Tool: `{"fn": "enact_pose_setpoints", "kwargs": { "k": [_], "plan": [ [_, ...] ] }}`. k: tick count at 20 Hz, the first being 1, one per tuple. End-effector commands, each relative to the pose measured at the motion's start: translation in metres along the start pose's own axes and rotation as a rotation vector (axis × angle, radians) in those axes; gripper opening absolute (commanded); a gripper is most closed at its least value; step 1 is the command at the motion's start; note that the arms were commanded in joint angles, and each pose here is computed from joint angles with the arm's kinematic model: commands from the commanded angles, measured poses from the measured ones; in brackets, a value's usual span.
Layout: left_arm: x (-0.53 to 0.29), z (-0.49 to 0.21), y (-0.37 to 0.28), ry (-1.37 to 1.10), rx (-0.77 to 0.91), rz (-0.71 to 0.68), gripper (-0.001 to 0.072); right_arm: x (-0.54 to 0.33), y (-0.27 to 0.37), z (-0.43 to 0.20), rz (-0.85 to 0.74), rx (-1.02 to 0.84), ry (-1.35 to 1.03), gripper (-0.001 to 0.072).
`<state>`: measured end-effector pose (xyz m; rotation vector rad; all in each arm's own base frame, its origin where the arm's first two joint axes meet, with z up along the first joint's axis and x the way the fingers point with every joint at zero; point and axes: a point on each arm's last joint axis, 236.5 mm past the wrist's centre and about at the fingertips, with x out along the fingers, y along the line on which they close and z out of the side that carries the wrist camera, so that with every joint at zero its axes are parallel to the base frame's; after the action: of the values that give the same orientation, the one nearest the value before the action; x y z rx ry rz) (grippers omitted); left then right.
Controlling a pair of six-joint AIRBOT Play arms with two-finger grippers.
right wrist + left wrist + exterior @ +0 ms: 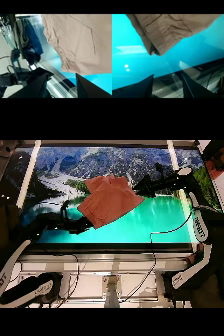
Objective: Fold the clothes and pants, and hang the long-sleeved shirts on hangers.
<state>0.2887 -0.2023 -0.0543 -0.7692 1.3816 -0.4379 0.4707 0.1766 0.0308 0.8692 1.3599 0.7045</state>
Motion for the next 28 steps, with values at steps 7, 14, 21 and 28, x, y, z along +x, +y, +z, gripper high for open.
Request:
{"fn": "enact_pose_setpoints", "kwargs": {
  "k": [7, 14, 21, 28],
  "plan": [
    [0.024, 0.027, 0.009, -0.074, -0.150, -0.010, 0.0411, -0.001, 0.000, 0.004, 0.002, -0.001, -0.016, 0.0401],
    [0.044, 0.032, -0.007, -0.053, -0.114, -0.006, 0.0410, -0.001, 0.000, 0.005, 0.002, 0.000, -0.021, 0.0401],
    [0.049, 0.024, -0.003, 0.010, -0.125, -0.007, 0.0408, -0.001, 0.000, 0.006, 0.001, 0.000, -0.025, 0.0401],
    [0.032, 0.024, -0.004, 0.041, -0.114, -0.021, 0.0401, -0.001, 0.000, 0.008, 0.000, -0.001, -0.033, 0.0401]
  ]
}}
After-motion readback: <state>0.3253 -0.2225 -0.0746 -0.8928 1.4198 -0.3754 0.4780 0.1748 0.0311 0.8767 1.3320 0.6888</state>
